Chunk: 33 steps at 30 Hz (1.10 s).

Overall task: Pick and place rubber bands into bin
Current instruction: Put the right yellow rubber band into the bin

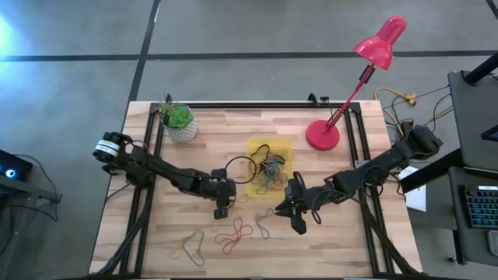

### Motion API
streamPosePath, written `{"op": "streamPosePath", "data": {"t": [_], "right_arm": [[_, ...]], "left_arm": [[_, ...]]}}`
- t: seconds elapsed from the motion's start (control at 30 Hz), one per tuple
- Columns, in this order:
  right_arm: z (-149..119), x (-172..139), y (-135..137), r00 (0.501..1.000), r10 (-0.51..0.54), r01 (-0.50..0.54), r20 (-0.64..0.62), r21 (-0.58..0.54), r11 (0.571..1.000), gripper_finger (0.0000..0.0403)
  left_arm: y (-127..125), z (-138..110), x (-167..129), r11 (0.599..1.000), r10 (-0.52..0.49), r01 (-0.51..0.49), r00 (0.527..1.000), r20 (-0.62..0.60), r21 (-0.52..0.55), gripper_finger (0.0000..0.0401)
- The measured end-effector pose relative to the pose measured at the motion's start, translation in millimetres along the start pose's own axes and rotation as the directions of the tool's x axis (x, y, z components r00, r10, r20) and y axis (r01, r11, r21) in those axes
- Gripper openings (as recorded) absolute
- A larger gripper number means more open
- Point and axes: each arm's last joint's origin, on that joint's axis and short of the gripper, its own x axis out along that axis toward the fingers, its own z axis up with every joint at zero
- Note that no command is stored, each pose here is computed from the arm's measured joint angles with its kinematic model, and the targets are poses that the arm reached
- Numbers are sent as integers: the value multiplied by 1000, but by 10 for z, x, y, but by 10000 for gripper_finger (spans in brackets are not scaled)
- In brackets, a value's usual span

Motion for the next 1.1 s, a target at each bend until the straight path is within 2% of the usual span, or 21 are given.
{"op": "streamPosePath", "data": {"t": [0.23,0.57,1.1], "right_arm": [[4,0,-5,1000,-16,16,13,-2,1000,68],[6,-2,-5,1000,-20,20,17,-3,1000,68],[7,-2,-10,999,-34,35,25,-23,999,68]], "left_arm": [[15,50,7,1000,-10,8,998,57,28,102],[57,31,25,997,-2,-1,999,48,72,102],[70,-22,47,997,-26,21,998,66,70,102]]}}
